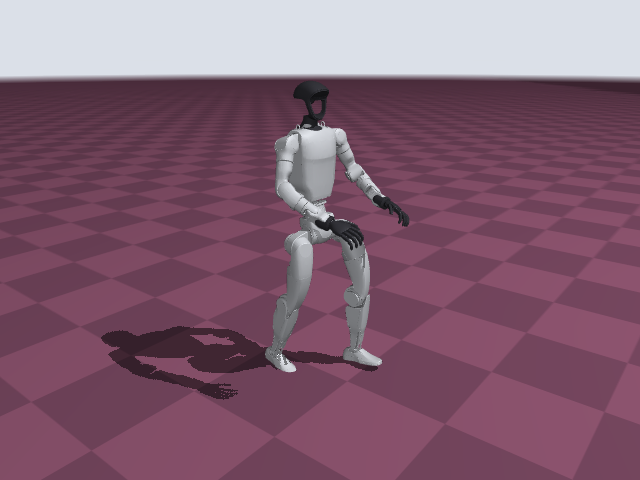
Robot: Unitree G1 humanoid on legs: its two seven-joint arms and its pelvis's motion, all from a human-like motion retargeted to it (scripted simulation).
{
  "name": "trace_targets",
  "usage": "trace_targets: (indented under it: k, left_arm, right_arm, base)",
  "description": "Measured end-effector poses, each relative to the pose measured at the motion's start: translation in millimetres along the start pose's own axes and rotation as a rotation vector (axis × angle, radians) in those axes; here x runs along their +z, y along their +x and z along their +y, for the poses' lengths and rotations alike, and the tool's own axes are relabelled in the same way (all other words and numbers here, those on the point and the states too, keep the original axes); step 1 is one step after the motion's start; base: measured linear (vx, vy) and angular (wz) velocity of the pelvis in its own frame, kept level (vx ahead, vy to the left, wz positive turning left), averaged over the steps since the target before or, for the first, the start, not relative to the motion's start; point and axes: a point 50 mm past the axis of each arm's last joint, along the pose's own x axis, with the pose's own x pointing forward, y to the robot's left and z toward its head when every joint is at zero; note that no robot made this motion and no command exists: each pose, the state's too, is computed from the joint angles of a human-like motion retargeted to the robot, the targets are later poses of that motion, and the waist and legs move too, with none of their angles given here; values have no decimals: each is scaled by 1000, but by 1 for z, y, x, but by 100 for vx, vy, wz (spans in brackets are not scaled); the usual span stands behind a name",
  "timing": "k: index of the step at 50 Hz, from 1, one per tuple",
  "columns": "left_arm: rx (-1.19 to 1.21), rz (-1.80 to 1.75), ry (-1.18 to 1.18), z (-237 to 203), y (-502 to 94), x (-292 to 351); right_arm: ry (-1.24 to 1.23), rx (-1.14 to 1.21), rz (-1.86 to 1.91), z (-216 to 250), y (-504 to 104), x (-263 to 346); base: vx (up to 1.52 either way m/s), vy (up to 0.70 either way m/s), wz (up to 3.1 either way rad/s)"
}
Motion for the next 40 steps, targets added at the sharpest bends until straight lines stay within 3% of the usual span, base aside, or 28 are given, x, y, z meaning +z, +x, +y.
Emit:
trace_targets:
  k: [8,15,20,25,30,35,40]
  left_arm:
    - [90,-131,64,37,5,18]
    - [325,-275,79,103,8,58]
    - [409,-280,99,126,7,63]
    - [494,-316,81,144,7,76]
    - [528,-367,49,147,12,96]
    - [523,-389,6,145,13,103]
    - [489,-383,-23,136,14,103]
  right_arm:
    - [114,-28,53,-12,-9,-16]
    - [-165,-377,54,-99,-12,-34]
    - [-165,-438,39,-120,8,-19]
    - [-154,-356,-8,-103,23,-4]
    - [-257,-85,-25,-49,24,-2]
    - [-229,-136,2,-47,20,-5]
    - [-227,41,41,-26,21,-11]
  base:
    - [34,28,107]
    - [24,25,27]
    - [20,14,-10]
    - [18,10,7]
    - [21,7,48]
    - [22,4,66]
    - [22,2,29]
